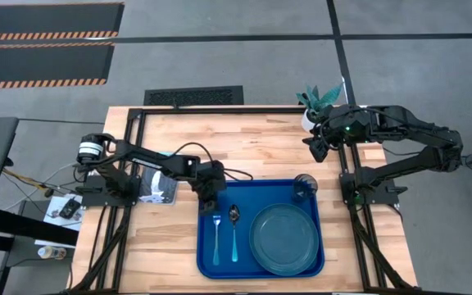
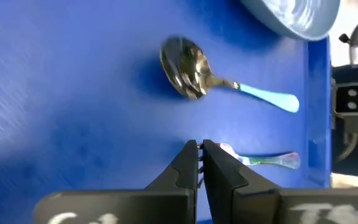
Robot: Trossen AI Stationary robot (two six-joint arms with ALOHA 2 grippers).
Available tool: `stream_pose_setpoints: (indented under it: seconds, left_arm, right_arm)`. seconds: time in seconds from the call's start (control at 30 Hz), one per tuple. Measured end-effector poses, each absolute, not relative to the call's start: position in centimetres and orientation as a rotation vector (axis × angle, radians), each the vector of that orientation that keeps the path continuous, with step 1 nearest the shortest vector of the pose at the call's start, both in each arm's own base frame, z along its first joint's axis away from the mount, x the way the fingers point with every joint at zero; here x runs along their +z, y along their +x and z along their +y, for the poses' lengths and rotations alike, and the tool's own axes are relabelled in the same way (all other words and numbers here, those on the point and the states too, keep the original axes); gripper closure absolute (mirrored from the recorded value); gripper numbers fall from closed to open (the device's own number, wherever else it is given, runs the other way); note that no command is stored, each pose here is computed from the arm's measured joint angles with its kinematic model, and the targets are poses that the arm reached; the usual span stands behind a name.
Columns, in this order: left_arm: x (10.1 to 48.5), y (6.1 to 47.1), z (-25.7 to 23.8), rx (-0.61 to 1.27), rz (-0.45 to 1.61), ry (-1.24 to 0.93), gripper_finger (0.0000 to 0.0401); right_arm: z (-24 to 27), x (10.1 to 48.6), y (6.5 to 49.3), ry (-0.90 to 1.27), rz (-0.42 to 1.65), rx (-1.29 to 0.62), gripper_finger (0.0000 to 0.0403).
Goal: Pick and place plate/cup/fork/spoon on tray
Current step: Put the blue fork beside the blue spoon on the blue tray
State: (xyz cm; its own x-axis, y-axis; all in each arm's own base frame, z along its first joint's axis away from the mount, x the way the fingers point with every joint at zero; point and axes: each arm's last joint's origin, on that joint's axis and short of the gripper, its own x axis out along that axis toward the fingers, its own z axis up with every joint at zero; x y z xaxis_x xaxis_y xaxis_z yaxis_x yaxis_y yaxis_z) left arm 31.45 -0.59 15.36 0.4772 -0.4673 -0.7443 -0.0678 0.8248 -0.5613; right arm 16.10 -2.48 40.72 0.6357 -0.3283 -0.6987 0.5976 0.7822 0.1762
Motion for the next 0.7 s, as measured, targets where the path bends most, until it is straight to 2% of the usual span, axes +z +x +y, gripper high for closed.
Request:
stream_pose_setpoints:
  seconds: [0.7]
  left_arm:
    - [15.26,31.39,0.30,-0.241,1.047,-0.479,0.0394]
  right_arm:
    - [-2.47,40.71,16.09,0.415,0.703,-0.545,0.0171]
